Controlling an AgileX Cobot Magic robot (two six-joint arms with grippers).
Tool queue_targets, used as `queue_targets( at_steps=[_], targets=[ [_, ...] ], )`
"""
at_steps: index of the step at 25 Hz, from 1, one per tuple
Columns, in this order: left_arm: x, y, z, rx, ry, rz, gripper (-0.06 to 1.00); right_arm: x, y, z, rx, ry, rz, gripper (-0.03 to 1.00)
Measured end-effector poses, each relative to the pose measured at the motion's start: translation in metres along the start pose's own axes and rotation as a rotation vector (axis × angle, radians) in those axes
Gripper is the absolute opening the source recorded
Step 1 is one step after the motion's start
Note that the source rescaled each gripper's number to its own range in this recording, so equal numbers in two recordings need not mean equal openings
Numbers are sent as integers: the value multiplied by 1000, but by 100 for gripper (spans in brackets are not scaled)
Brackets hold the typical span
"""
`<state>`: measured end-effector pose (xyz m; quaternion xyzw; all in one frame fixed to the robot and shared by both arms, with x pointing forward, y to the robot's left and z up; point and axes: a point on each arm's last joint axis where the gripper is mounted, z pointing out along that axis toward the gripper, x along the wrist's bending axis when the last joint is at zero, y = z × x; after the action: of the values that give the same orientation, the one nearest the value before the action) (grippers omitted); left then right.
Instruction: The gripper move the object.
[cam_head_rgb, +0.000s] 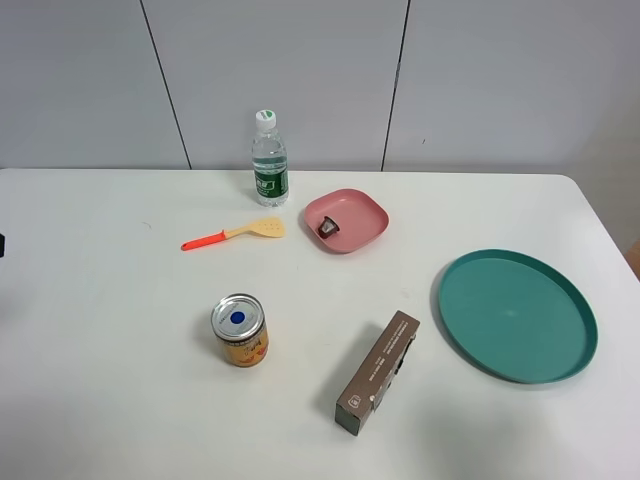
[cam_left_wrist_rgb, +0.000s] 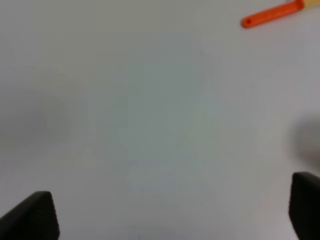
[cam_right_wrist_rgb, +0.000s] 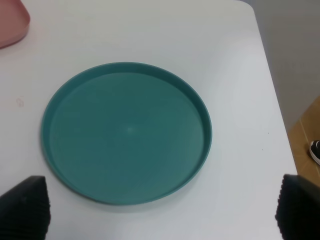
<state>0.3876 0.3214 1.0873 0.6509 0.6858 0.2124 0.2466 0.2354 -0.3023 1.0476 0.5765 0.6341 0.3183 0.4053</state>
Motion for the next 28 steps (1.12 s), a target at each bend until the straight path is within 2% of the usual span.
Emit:
queue_targets(
  at_steps=[9,13,21,28],
  targets=[
    [-12,-61,-18,-62,3,18,96,0,0,0,0,0,0,100],
    [-15,-78,-24,-55,-4,-3,96,0,0,0,0,0,0,100],
    [-17,-90,-32,-71,7,5,96,0,0,0,0,0,0,100],
    [-20,-97,-43,-151,19,19,96,0,0,0,0,0,0,100]
  ],
)
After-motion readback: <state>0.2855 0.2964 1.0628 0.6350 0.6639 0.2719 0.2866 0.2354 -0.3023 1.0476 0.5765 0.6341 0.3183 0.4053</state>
